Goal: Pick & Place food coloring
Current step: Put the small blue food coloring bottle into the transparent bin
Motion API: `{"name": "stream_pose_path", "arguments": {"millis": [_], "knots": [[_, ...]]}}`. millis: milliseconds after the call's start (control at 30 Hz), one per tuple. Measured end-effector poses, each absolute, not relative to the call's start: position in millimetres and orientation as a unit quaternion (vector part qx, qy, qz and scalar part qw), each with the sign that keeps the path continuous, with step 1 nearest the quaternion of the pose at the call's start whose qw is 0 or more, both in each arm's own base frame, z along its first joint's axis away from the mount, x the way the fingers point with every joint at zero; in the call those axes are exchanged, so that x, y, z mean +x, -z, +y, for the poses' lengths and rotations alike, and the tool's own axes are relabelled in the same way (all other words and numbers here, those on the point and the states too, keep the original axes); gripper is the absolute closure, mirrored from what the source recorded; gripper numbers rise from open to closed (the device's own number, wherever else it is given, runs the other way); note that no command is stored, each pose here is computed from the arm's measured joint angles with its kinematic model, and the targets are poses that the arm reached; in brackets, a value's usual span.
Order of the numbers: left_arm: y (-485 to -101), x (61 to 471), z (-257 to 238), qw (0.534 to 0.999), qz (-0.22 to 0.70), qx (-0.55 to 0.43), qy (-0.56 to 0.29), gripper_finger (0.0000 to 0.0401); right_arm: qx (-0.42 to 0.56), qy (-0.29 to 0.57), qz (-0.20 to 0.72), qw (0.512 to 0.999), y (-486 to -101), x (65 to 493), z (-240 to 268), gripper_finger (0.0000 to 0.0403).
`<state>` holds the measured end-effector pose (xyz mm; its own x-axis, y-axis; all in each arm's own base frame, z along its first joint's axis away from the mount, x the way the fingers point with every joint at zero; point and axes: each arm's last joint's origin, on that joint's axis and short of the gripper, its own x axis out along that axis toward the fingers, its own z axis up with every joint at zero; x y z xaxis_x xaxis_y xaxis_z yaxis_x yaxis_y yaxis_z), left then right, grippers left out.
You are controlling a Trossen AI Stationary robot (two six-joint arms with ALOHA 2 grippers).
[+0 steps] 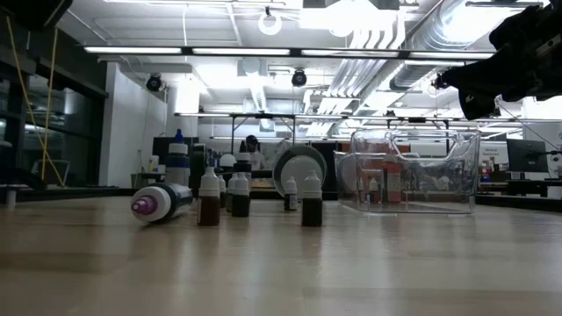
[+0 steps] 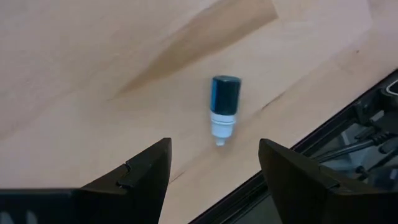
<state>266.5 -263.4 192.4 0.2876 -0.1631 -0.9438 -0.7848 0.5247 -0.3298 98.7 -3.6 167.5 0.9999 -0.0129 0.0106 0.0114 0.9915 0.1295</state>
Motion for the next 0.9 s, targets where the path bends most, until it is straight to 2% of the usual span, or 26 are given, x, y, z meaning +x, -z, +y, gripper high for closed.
{"name": "stream_pose_path", "arguments": {"millis": [633,900], "knots": [[-181.5,280.5,-259.3,0.692,0.554,-0.413,-0.211,0.0162,0.065,0.006,-0.006,0.998,-167.5,98.7,-3.6,0.0402],[-164.6,285.1,-266.9,0.675,0.582,-0.412,-0.189,0.0162,0.065,0.006,-0.006,0.998,-167.5,98.7,-3.6,0.0402]]}}
